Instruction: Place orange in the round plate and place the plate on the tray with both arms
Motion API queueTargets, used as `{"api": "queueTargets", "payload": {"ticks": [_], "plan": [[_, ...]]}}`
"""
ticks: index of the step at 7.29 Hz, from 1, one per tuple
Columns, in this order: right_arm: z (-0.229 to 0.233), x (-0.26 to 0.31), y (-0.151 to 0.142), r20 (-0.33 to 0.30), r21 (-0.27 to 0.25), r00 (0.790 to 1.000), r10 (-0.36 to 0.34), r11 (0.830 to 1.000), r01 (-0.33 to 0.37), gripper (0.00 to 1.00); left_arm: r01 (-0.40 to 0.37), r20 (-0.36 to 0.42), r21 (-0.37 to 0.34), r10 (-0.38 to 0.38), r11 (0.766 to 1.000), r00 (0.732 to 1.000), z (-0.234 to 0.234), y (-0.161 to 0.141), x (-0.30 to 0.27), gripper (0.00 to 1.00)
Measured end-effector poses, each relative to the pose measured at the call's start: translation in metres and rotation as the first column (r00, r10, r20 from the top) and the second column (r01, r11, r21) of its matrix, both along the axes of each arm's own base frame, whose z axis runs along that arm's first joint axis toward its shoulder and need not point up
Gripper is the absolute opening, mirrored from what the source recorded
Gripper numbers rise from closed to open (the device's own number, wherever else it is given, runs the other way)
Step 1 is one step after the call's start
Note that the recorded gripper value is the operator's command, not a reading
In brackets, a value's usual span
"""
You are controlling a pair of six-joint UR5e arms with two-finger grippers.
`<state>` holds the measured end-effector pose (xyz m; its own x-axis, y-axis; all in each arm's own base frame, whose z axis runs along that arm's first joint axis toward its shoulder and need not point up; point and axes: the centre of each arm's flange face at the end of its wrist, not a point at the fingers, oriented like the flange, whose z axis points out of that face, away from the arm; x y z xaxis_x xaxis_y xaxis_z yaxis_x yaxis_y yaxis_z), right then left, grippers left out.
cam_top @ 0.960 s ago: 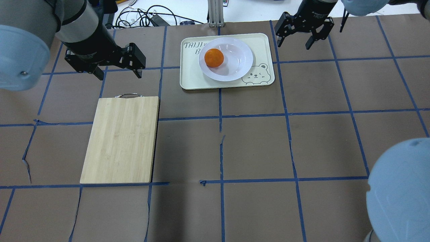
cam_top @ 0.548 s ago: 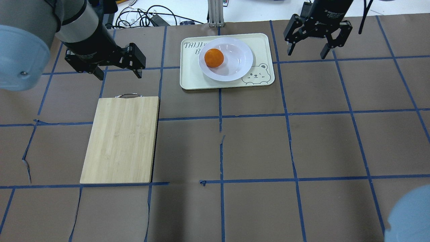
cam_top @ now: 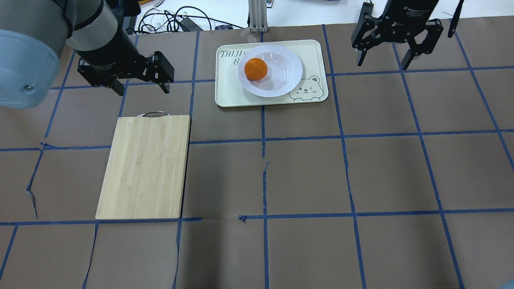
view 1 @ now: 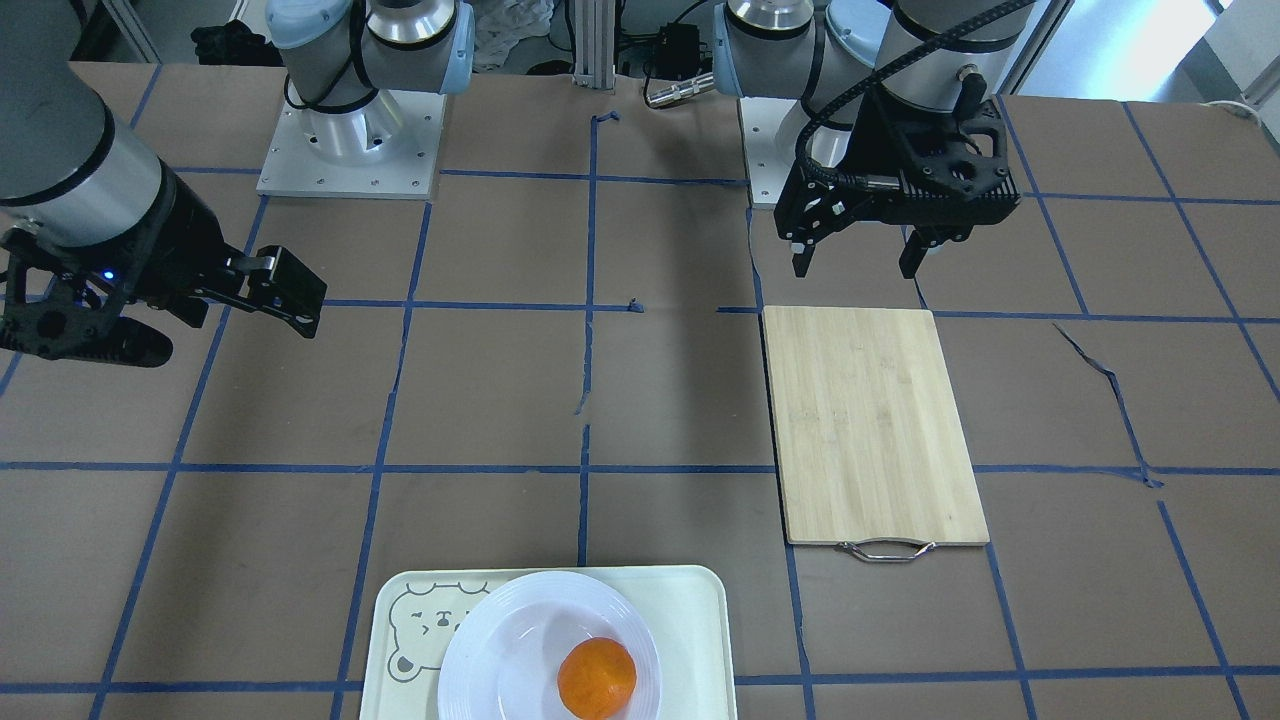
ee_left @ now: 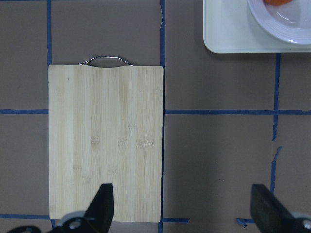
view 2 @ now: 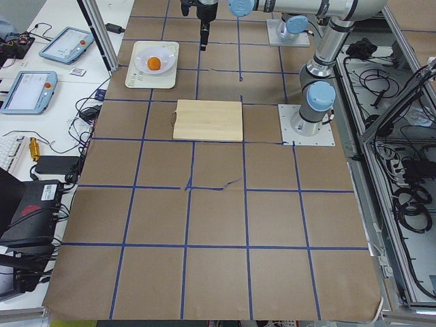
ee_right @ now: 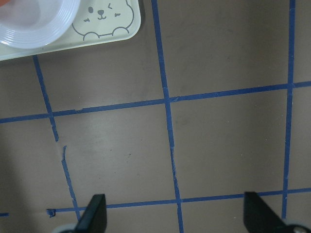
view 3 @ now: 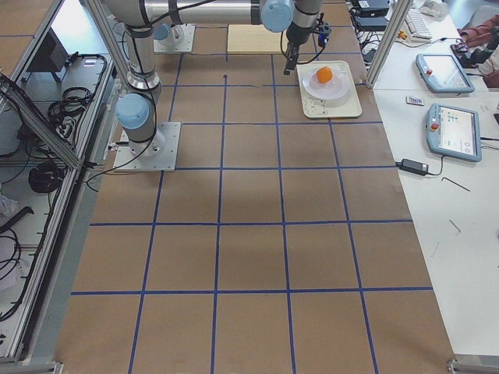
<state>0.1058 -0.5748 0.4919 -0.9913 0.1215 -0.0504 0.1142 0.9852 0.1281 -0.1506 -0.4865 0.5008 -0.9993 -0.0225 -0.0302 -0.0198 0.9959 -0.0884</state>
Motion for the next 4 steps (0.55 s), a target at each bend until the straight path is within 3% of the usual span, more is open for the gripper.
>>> {"api": "queueTargets", "payload": {"ticks": [4], "plan": [[0.010,0.001,0.020,-0.011,-0.016,1.000,-0.009,1.000,0.009,1.00,0.000,0.000,0.000,0.000,1.000,1.000,0.000,0.000,0.000,1.00]]}}
